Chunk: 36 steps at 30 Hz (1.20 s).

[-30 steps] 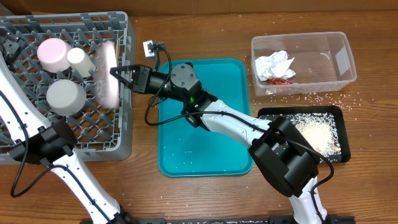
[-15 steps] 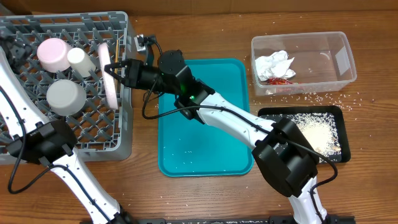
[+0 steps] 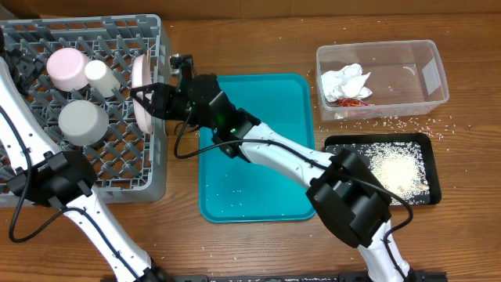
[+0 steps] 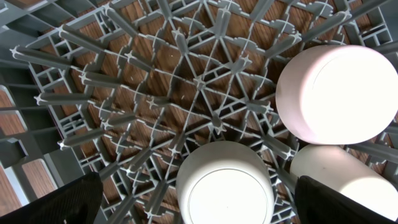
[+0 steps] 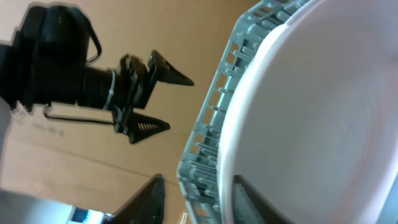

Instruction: Sort waste into correct bins and load items into the dishwasher

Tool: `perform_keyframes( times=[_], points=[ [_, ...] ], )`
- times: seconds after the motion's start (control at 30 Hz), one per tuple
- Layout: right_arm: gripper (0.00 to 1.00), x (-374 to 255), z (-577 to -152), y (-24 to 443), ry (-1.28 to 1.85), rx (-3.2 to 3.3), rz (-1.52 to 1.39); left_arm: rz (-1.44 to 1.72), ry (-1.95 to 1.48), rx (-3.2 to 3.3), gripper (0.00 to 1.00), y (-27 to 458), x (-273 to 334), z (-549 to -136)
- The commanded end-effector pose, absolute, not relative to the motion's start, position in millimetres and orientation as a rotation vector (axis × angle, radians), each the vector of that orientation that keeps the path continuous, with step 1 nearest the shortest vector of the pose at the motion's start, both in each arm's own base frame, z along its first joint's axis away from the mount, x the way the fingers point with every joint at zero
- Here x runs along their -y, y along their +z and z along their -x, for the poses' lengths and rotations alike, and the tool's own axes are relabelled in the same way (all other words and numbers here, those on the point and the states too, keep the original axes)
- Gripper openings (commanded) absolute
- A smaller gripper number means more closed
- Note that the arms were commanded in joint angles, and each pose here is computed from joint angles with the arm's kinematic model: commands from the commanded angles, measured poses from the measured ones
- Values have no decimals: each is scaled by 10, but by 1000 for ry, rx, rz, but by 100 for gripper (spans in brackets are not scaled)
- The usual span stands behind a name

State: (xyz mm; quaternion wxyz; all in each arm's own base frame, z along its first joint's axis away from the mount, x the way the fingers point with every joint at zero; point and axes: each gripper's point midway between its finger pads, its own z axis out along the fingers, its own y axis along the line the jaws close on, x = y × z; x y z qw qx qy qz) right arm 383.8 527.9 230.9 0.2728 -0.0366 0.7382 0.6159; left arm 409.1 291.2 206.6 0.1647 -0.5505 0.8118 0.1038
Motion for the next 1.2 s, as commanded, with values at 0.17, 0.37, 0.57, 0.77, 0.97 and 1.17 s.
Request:
perform_keyframes(
  times=[0.17,0.37,0.57,0.77,0.97,1.17],
  points=[
    [95,-5183,-4038,2720,1575,-1872,186,1575,179,-2318,100,2075,-2770,-4164],
    [100,-4788,-4290,3153,1448,-1928,234,1501,14,-2371,100,2084,-2592,-4277],
    [100,-3635,-4740,3593,1239,-2029,44,1402,-22,-2341,100,2403,-2521,-4275],
    [100,-2327,-4856,3705,969,-2122,-97,1261,-48,-2194,100,3142,-2389,-4203],
    [100,-1329,-4646,3609,673,-2227,-340,963,-102,-2184,100,3762,-1931,-4087],
    [100,-938,-4073,3703,501,-2303,-371,766,-209,-2160,100,4182,-1421,-3950]
  ],
)
